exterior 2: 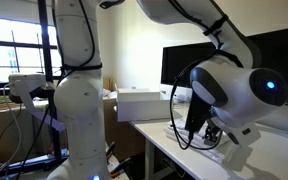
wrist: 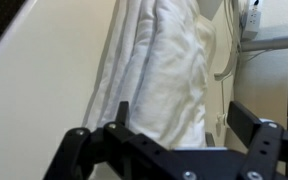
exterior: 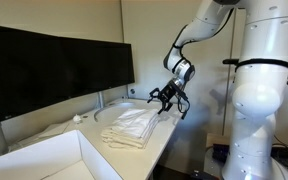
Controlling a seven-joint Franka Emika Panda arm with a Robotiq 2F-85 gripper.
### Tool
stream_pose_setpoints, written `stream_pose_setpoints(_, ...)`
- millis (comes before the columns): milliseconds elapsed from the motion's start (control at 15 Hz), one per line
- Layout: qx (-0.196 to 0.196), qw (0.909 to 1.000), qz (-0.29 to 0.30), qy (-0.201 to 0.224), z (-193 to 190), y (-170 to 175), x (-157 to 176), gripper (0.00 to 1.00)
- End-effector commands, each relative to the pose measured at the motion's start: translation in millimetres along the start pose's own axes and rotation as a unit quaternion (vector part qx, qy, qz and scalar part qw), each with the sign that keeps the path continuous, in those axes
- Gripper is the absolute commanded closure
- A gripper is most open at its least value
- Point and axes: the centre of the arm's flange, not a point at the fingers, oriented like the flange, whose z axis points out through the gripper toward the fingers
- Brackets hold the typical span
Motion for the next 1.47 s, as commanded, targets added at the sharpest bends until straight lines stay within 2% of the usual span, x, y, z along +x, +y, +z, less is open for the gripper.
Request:
stream_pose_setpoints(0, 0.012, 0.9999, 0.010, 0.000, 2.2, 15.1, 11.4, 0.00)
stream_pose_setpoints(733, 0.000, 0.9994, -0.033, -0.008, 8.4, -26.2, 33.1, 0.00)
stream_pose_setpoints(1000, -0.002, 0.9991, -0.036, -0.021, 17.0, -26.9, 33.4, 0.00)
stream_pose_setpoints(1400, -0.011, 0.9993, -0.024, -0.027, 9.8, -14.2, 15.3, 0.00)
